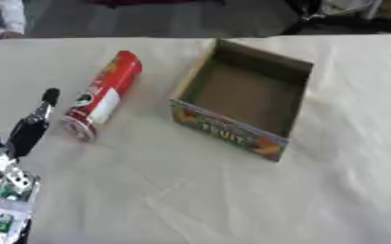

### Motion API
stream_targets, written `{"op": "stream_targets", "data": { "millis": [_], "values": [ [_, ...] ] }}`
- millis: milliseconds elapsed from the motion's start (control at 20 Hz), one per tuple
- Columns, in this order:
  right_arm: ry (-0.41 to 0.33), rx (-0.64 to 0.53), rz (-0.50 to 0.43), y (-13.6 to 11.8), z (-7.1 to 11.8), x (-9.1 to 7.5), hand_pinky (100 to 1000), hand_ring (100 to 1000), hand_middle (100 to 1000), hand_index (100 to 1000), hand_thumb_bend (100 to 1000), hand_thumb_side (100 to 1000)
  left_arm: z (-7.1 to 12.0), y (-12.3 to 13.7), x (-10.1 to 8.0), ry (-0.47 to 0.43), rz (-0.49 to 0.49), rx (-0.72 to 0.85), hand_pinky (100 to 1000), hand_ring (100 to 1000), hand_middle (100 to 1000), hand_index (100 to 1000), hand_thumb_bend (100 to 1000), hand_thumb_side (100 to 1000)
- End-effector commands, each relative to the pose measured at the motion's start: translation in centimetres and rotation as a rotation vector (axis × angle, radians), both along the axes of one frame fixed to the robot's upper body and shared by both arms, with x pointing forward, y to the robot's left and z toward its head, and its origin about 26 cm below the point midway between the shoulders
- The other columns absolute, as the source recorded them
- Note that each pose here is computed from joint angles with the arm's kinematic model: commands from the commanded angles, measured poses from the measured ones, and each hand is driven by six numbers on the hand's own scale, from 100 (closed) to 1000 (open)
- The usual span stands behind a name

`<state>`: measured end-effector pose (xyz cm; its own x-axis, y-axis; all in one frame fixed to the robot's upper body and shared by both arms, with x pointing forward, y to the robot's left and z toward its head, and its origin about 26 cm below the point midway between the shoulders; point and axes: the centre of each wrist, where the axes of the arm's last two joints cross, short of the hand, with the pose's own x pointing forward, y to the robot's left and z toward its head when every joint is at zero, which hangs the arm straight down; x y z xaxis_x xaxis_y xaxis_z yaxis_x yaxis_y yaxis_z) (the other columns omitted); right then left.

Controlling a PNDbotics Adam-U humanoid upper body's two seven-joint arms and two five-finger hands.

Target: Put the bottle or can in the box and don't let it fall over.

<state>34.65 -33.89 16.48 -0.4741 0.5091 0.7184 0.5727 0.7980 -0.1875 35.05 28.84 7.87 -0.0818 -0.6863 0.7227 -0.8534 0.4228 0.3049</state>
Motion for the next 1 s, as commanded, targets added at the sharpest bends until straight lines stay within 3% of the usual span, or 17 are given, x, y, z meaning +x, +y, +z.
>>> {"op": "stream_targets", "data": {
  "millis": [50,450,1000],
  "values": [
    [-0.036,-0.024,0.0,-0.4,1.4,-0.2,808,847,729,835,633,328,0.1,-0.2,0.7,-0.012,-0.009,0.004,741,1000,775,778,914,614],
    [-0.037,-0.024,0.005,-0.3,1.5,-0.1,808,847,728,835,632,329,-1.5,-1.3,2.1,0.087,-0.059,-0.003,743,1000,780,754,915,622],
    [-0.035,-0.023,0.011,-0.1,1.4,-0.1,808,847,728,834,630,330,-1.8,-3.0,3.2,0.142,-0.137,0.0,740,1000,790,756,940,632]
  ]
}}
